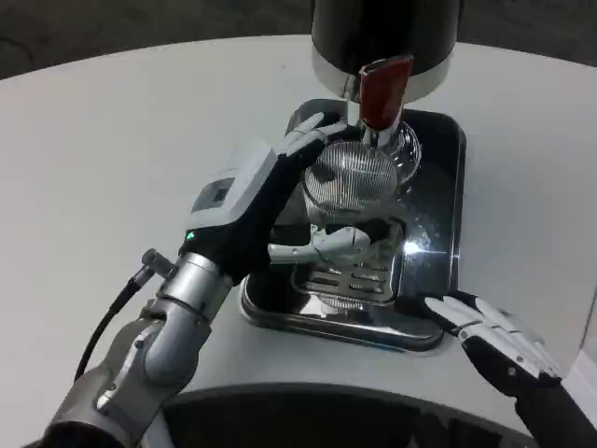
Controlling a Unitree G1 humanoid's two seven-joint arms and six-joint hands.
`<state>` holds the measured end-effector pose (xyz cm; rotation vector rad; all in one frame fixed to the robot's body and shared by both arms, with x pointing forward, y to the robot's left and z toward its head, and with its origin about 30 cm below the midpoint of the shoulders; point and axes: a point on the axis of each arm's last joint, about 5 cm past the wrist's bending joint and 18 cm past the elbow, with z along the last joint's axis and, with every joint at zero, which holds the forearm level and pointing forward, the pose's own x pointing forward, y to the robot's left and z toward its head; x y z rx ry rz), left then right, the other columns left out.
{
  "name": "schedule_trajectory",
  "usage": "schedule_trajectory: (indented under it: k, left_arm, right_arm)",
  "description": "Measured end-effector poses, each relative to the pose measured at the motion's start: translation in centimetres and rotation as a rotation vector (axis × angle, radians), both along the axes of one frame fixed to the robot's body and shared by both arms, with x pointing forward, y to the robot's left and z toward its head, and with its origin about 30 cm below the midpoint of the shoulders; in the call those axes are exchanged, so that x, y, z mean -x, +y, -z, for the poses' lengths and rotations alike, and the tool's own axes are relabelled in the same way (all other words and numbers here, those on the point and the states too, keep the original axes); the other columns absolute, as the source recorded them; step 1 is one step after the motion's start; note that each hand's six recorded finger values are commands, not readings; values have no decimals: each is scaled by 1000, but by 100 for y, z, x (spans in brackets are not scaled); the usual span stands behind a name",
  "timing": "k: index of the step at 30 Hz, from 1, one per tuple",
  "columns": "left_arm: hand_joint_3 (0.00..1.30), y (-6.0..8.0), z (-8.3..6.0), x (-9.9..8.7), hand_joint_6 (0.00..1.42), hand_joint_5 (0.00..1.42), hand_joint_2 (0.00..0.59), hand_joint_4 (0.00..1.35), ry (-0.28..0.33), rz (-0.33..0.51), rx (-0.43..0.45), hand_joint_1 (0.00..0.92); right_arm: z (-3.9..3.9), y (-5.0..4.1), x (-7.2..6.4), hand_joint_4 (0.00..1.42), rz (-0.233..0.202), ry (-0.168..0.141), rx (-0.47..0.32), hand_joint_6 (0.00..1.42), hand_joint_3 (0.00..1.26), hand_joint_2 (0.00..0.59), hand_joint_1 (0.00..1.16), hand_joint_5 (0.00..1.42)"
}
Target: Grasp the cup under the faucet to collect the drink, then remove the cup.
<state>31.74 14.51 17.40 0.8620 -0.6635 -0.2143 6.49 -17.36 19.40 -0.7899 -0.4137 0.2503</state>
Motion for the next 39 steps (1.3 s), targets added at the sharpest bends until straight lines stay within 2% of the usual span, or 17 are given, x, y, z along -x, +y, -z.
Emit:
schedule_trajectory:
  k: [15,27,39]
  left_arm:
    - [254,16,6,18,454,419,91,96,6,25,39,412]
    - [233,13,46,22,425,344,100,73,70,78,99,419]
    - [229,19,41,24,447,389,106,64,73,92,105,431]
  right_arm:
    - [6,3,-3,116,0,1,-8,17,175,505,672,56]
    - [7,4,-3,116,-1,0,-9,18,183,505,672,61]
    - [6,4,-3,116,-1,0,-9,18,183,505,672,61]
